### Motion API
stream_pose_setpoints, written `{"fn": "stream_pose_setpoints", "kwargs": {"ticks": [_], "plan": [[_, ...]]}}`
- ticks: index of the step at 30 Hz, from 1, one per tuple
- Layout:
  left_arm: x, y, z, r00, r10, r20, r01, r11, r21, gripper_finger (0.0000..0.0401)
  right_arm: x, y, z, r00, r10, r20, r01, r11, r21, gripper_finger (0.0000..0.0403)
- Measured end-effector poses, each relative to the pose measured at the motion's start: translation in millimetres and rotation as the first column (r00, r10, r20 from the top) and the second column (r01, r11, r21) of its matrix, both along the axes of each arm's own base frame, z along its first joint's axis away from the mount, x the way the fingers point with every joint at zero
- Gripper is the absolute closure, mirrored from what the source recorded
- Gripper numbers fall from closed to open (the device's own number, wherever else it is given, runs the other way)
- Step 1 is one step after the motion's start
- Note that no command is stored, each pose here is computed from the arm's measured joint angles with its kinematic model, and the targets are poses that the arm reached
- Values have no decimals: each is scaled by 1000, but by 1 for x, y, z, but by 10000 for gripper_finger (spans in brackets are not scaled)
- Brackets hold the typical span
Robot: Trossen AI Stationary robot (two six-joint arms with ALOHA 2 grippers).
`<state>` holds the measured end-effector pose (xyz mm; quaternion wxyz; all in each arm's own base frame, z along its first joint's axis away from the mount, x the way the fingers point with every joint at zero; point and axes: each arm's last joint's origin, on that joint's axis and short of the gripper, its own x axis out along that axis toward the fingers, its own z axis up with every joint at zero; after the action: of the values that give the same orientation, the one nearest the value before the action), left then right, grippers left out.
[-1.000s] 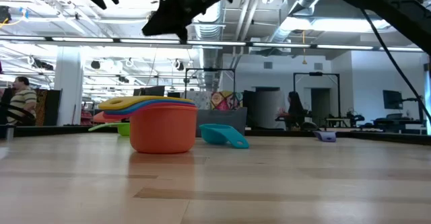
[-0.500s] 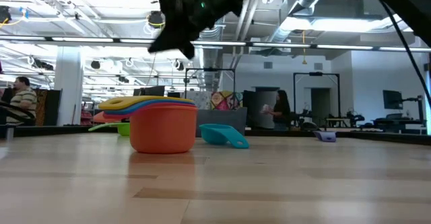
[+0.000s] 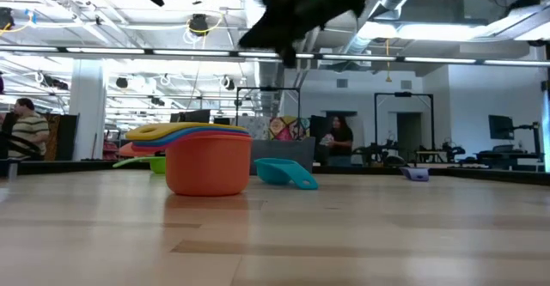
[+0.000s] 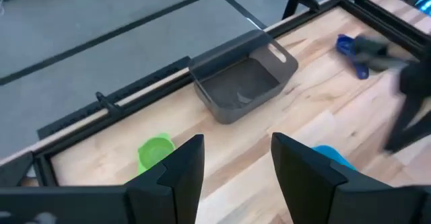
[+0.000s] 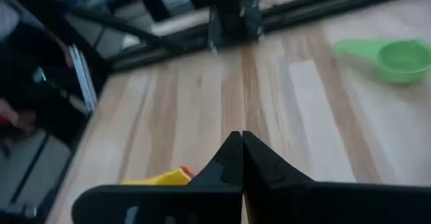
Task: Nest measuring cups in basket
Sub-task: Stack the green measuring cup on top of the yellow measuring cup
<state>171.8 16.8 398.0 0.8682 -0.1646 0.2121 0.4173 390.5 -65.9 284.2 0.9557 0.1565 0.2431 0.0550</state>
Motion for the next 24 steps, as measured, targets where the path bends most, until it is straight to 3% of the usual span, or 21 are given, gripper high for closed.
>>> {"fn": "stream_pose_setpoints", "kwargs": {"ticks": [7,13,18,24], "plan": [[25,30,-8,997,-25,-79,25,1000,-12,238,-44,8,37,993,-60,102,62,998,-15,391],[44,67,-28,983,77,-168,-88,995,-56,238,-79,8,56,992,-8,128,2,999,45,390],[54,106,-57,973,69,-221,-102,984,-145,238,-108,0,64,993,-46,109,40,998,56,390],[43,145,-104,972,66,-227,-126,957,-262,238,-137,-15,66,986,-144,89,137,987,79,390]]}}
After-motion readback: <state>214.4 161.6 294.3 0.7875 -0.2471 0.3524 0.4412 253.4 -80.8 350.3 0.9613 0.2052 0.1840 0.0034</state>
